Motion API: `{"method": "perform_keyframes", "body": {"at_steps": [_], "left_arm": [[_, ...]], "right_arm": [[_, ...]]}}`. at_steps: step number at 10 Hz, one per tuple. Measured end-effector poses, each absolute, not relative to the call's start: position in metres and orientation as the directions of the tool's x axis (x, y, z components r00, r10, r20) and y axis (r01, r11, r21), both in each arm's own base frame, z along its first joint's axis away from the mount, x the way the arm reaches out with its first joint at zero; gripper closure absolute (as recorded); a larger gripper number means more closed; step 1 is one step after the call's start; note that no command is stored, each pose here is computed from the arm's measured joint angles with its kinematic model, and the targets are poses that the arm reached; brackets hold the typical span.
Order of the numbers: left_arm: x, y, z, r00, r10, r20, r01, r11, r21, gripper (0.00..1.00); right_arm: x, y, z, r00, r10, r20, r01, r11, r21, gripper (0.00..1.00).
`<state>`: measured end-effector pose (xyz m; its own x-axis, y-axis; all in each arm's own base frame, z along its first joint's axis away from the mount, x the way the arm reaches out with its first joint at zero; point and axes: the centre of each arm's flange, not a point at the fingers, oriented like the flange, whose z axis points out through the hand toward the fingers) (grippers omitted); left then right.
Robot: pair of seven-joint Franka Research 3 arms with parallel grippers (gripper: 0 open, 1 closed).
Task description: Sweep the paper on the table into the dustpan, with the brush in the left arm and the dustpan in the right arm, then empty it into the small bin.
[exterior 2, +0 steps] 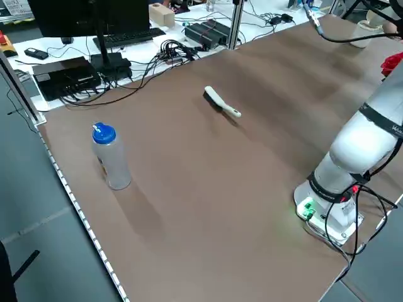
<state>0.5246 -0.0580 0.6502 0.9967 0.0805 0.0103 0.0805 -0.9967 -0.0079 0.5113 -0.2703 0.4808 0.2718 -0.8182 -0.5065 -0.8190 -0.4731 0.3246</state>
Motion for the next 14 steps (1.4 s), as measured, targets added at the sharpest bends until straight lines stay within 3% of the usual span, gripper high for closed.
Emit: {"method": "perform_keyframes", "body": {"at_steps": [8, 14], "left_arm": [[0.526, -0.058, 0.652, 0.997, 0.080, 0.015, 0.080, -0.997, -0.006, 0.00], [0.526, -0.061, 0.652, 0.997, 0.075, 0.015, 0.075, -0.997, -0.006, 0.00]], "right_arm": [[0.505, -0.256, 0.500, 0.259, -0.801, -0.540, -0.775, -0.506, 0.379, 0.67], [0.513, -0.265, 0.519, 0.295, -0.827, -0.479, -0.805, -0.485, 0.341, 0.67]]}}
